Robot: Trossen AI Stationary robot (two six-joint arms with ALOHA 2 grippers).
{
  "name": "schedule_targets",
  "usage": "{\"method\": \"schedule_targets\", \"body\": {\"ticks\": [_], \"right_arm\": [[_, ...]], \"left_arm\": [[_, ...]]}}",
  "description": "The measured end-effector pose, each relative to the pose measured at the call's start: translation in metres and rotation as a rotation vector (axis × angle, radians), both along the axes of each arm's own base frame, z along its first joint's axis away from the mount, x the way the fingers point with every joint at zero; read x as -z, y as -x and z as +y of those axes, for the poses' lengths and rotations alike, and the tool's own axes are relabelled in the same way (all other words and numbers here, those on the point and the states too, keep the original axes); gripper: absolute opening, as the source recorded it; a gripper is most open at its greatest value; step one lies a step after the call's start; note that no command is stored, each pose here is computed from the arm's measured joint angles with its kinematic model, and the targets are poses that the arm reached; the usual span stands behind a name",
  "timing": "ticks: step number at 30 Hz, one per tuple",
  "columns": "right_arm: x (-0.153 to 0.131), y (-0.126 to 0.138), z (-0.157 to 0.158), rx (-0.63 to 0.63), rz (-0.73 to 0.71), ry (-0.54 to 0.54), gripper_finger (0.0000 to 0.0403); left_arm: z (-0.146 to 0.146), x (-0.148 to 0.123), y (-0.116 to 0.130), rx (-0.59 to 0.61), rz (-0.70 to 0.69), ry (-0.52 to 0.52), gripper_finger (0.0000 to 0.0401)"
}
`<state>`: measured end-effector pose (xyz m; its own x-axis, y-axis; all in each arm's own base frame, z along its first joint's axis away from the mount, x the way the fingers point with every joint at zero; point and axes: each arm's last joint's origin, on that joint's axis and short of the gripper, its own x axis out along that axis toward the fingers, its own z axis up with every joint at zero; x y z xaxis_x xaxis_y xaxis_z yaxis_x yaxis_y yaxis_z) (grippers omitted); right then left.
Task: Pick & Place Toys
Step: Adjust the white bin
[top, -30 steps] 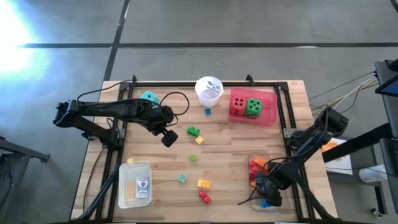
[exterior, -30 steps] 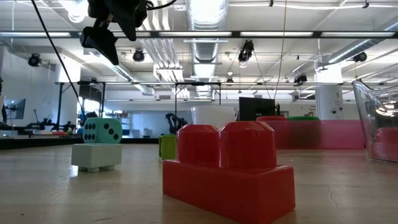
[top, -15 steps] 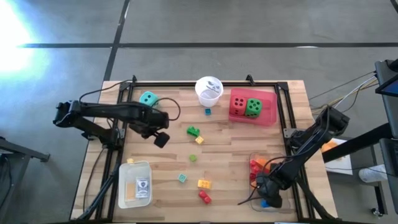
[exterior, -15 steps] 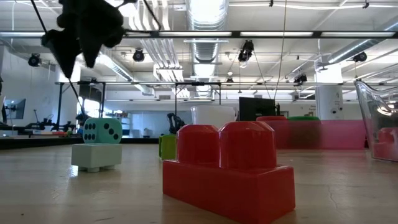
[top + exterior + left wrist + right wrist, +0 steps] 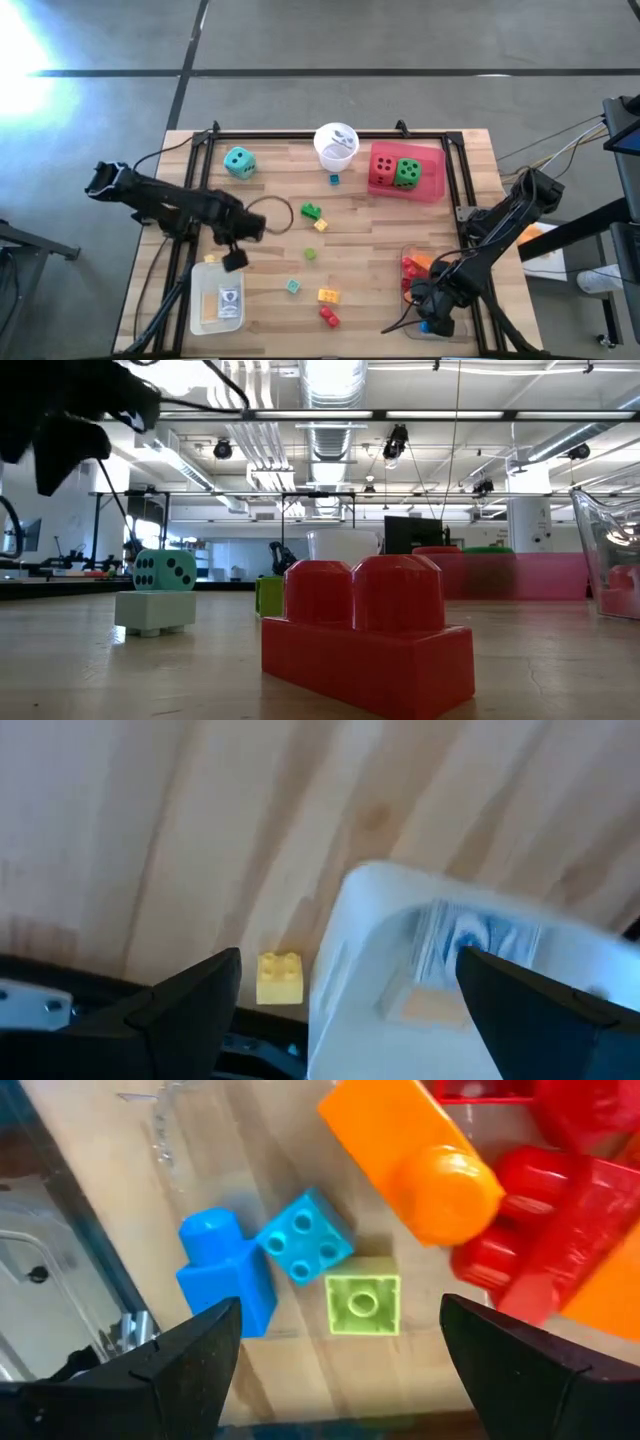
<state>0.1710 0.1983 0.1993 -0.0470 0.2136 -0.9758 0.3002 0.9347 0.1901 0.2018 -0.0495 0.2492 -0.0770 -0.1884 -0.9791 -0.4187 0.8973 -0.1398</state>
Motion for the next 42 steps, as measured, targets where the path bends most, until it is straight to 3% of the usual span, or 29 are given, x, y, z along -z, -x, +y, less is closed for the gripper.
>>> {"method": "schedule_targets", "body": {"ticks": [6,12,19,34,42], "right_arm": [[-0.006,-0.002,0.003,0.008,-0.011,-0.014,0.0334],[-0.012,-0.004,0.005,0.016,-0.024,-0.025,0.0334],[-0.017,-0.006,0.007,0.057,-0.029,-0.039,0.0334],[-0.018,-0.007,0.007,0.118,-0.017,-0.039,0.0334],[-0.018,-0.007,0.007,0.096,-0.021,-0.038,0.0334]], "left_arm": [[-0.023,0.010,0.012,0.139,0.031,-0.037,0.0371],[-0.028,0.035,0.027,0.131,0.113,-0.070,0.0348],[-0.028,0.051,0.030,0.138,0.109,-0.066,0.0249],[-0.036,0.061,0.014,0.122,-0.083,0.021,0.0015],[-0.038,0.060,0.005,0.061,-0.178,0.011,0.0004]]}}
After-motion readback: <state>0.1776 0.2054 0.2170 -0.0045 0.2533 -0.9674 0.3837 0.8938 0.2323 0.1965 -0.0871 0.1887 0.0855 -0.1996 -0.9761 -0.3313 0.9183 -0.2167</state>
